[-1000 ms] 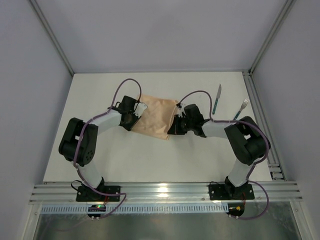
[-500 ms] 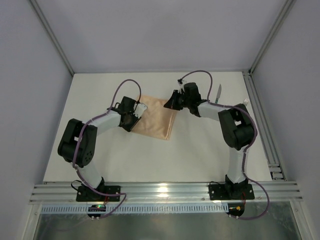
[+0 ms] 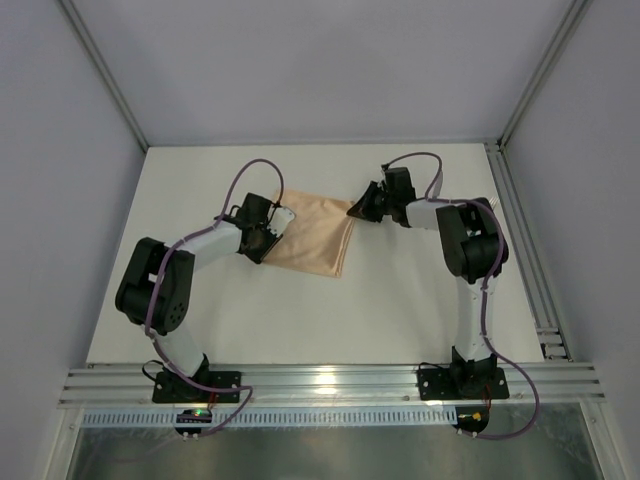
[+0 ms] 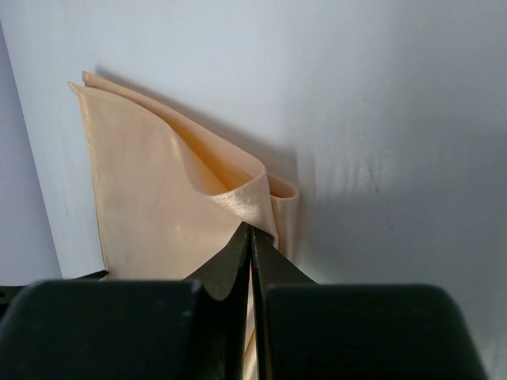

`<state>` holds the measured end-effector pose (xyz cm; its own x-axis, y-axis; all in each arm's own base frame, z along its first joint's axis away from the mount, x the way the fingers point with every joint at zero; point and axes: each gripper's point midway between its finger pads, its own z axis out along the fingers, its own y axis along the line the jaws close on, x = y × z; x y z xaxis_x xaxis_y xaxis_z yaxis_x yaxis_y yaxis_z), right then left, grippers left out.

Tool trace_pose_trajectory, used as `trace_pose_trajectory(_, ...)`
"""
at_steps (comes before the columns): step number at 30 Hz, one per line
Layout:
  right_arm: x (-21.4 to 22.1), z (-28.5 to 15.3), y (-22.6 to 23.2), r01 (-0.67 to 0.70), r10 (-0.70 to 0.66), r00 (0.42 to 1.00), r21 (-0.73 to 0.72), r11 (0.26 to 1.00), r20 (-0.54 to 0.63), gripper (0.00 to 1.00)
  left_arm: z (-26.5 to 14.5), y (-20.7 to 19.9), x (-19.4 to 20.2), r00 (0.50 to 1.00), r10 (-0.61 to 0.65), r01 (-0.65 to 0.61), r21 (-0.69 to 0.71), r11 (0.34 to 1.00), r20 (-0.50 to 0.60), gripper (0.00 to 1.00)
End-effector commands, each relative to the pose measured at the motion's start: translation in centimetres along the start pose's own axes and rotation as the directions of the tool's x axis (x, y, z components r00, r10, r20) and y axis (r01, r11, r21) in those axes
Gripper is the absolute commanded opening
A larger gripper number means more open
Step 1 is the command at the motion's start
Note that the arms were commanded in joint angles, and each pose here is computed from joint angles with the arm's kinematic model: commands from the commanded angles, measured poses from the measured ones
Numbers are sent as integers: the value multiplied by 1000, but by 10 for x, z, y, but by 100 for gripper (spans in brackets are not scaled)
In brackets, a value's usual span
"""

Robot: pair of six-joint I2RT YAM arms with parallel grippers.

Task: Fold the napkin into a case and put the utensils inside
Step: Smooth out the square-folded napkin at the center of the board.

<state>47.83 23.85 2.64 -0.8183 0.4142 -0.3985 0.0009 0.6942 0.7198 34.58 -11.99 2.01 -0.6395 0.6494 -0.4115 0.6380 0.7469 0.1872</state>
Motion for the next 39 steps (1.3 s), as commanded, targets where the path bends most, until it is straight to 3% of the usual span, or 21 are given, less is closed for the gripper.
trace_pose_trajectory(1, -26, -2, 7, -8, 7, 998, 6, 1000, 59, 4, 3, -8, 19, 999, 2, -1, 33, 999, -45, 31)
trace_pose_trajectory(9, -48, 0, -9, -7, 2, 997, 67, 998, 74, 4, -7, -14, 12, 1000, 13, -12, 73, 997, -7, 31)
trace_pose_trajectory(15, -58, -40, 41, 221, -225, 971, 56, 974, 82, 5, -17, -18, 1, 1000, 11, -14, 105, 994, 28, 34)
trace_pose_trajectory(17, -37, -56, 65, 336, -338, 939, 48, 941, 58, 5, -21, -19, -3, 999, 4, -8, 117, 993, 38, 35)
trace_pose_trajectory(20, 11, -64, 79, 377, -377, 926, -7, 926, 3, 8, -31, -19, -10, 998, -6, -2, 119, 993, 69, 36)
trace_pose_trajectory(22, 48, -65, 70, 370, -370, 927, -14, 929, -59, 10, -39, -17, -14, 996, -10, 0, 116, 993, 88, 36)
trace_pose_trajectory(29, 116, -76, 58, 420, -413, 898, 21, 907, -149, 20, -42, -10, -8, 996, -9, 2, 87, 996, 83, 37)
trace_pose_trajectory(34, 141, -78, 27, 384, -366, 910, 64, 921, -197, 19, -22, -8, 4, 999, -16, 13, 72, 997, 33, 36)
trace_pose_trajectory(39, 165, -78, 0, 357, -325, 911, 89, 930, -253, 10, -11, -11, 17, 1000, -9, 9, 73, 997, -4, 36)
